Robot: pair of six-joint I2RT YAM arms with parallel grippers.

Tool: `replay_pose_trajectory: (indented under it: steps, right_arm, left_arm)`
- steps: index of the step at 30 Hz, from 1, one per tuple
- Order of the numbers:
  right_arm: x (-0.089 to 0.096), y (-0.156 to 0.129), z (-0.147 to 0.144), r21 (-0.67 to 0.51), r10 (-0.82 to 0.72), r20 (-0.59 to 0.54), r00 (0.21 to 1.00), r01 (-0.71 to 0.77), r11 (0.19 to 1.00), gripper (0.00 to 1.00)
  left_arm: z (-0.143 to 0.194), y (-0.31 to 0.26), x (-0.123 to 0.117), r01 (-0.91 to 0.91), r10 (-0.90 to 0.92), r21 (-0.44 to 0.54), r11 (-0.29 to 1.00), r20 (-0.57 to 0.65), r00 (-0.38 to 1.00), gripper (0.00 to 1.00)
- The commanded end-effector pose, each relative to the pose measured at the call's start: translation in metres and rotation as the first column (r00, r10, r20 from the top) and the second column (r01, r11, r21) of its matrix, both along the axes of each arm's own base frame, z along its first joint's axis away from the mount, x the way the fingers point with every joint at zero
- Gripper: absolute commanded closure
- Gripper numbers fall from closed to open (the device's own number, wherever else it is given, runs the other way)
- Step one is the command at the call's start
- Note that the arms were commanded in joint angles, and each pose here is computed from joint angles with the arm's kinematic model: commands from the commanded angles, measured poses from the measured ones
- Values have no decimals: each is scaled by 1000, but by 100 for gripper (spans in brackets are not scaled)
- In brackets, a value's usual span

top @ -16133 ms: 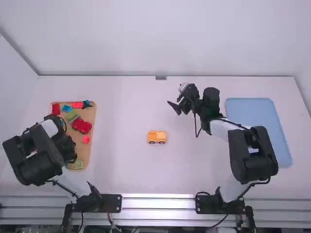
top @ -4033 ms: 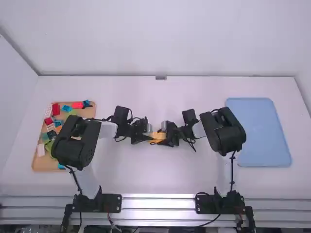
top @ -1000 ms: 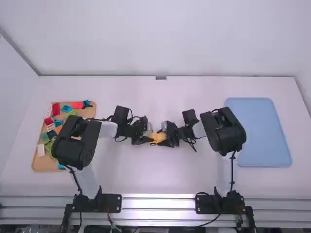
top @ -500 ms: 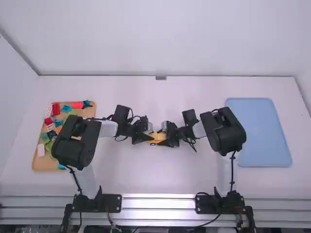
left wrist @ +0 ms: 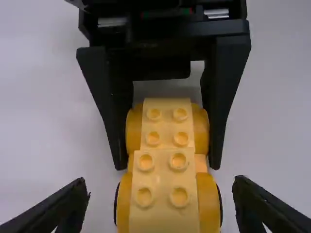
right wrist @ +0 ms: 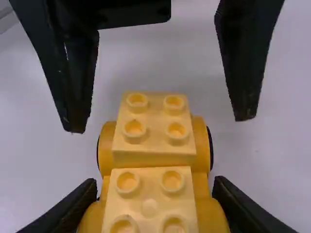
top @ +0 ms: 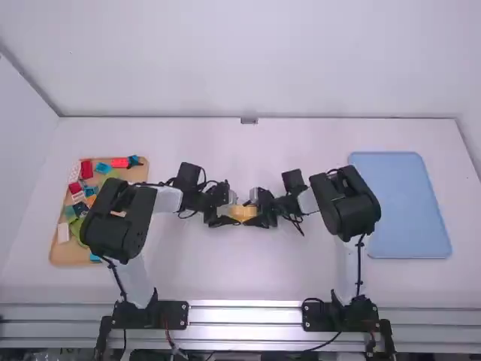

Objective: Assemble lego blocks to make yellow taxi

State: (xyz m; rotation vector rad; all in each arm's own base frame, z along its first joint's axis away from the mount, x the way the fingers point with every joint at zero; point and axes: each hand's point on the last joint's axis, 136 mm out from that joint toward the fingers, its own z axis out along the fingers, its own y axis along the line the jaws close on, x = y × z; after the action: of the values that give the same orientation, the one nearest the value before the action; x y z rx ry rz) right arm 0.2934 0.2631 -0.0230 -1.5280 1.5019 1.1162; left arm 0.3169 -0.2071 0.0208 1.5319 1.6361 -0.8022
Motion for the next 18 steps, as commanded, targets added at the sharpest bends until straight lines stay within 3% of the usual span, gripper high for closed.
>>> replay_pose_trajectory:
  steps: [1, 5, 6, 8, 9, 18]
  right_arm:
    - [-1, -2, -10, -42, -21, -23, 1000, 20, 999, 45]
    - [-1, -2, -10, -42, -20, -24, 1000, 19, 999, 45]
    - [0, -2, -10, -41, -21, -23, 1000, 20, 999, 45]
    - [0, -2, -10, -41, -21, -22, 1000, 20, 999, 45]
    - [0, -2, -10, -41, -20, -21, 1000, 19, 999, 45]
    - [-1, -2, -10, -42, -20, -24, 1000, 19, 999, 45]
  left_arm:
    - [20, -3, 0, 28, -27, -75, 997, 12, 1000, 21]
    - [48, 5, 7, 4, -2, -86, 996, 30, 1000, 21]
    - [55, 6, 7, 1, 2, -86, 996, 32, 999, 28]
    - [59, 7, 7, -3, 6, -80, 997, 30, 1000, 70]
    - [57, 6, 7, -2, 4, -69, 998, 29, 1000, 98]
    - [20, -4, 1, -33, 35, 23, 999, -78, 996, 98]
